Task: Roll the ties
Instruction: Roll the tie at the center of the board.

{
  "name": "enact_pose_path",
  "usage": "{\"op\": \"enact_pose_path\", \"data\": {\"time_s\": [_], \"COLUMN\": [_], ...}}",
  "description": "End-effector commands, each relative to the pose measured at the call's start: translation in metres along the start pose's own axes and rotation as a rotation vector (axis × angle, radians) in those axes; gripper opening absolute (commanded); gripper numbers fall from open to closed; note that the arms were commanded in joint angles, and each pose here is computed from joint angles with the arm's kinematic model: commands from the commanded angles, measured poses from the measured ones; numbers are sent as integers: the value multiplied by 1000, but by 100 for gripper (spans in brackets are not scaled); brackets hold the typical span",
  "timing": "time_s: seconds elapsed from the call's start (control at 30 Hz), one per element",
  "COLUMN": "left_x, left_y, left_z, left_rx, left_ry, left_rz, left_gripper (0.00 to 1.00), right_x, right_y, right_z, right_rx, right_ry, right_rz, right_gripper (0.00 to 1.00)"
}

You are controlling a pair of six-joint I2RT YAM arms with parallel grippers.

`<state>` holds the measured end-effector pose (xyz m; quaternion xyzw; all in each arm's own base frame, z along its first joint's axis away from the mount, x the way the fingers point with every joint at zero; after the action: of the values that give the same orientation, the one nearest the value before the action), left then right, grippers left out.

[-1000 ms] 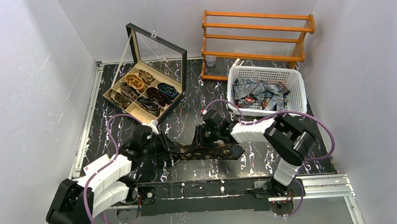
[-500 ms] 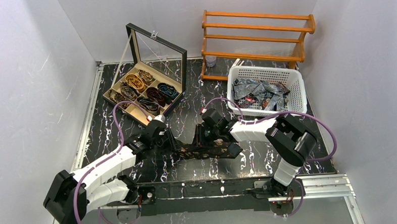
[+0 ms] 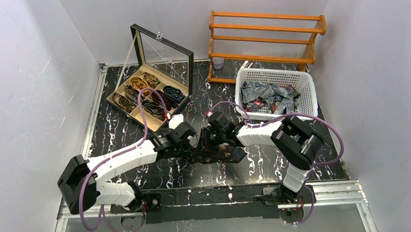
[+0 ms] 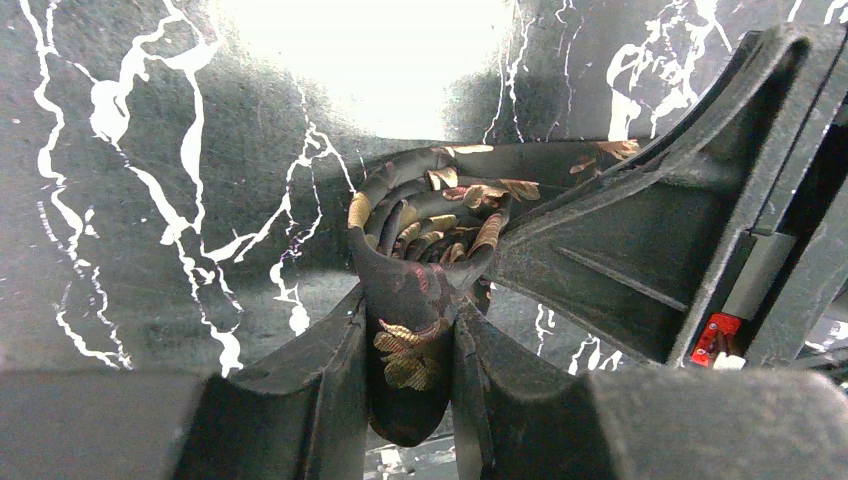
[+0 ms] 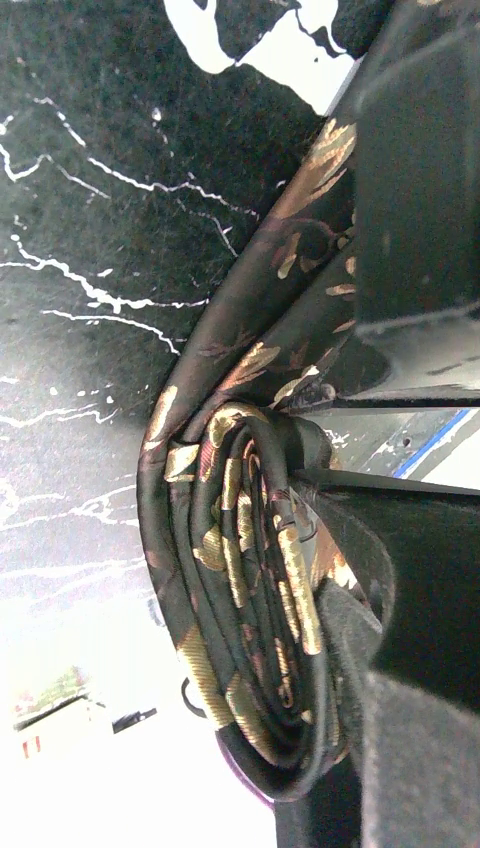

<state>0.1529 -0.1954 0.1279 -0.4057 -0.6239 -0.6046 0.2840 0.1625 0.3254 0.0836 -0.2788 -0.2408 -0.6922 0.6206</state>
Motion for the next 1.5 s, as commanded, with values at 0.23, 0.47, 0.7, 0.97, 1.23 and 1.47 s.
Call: {"op": "enact_pose_path", "data": {"time_s": [0.23, 0.47, 0.7, 0.97, 1.23, 1.47], "left_x": [11, 1, -23, -17, -4, -3], "left_y": [6, 8, 3, 18, 25, 26], "left_z": [-14, -34, -70, -85, -82, -83], "left_rx": [-176, -253, -302, -316, -295, -304], "left_ry": [371, 498, 500, 500, 478, 487], "left_rz": [-98, -126, -89, -110, -139, -136], "left_gripper": [12, 12, 18, 20, 20, 20], "right_x": [9, 55, 93, 97, 87, 50], "right_y": [17, 25, 33, 30, 28, 29], "right_z": [10, -18, -66, -65, -21, -17], "right_rx": [-73, -155, -253, -184, -60, -118], "right_ry": [113, 5, -120, -12, 261, 226], "right_rz": [-36, -205, -346, -266, -153, -89], "right_gripper": [39, 47, 52, 46, 24, 20]}}
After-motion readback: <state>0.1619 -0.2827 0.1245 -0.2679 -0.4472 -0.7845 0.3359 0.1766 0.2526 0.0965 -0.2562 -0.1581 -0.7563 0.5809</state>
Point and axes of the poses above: each gripper's point midway between its finger pads, its own x axis back along the fingers, its own z axis along the line the jaws close on, y = z × x, the point moved 6 cm from there along x, back along the fingers, and after that the axes turned 10 degrees about -x, right-handed, at the moved point
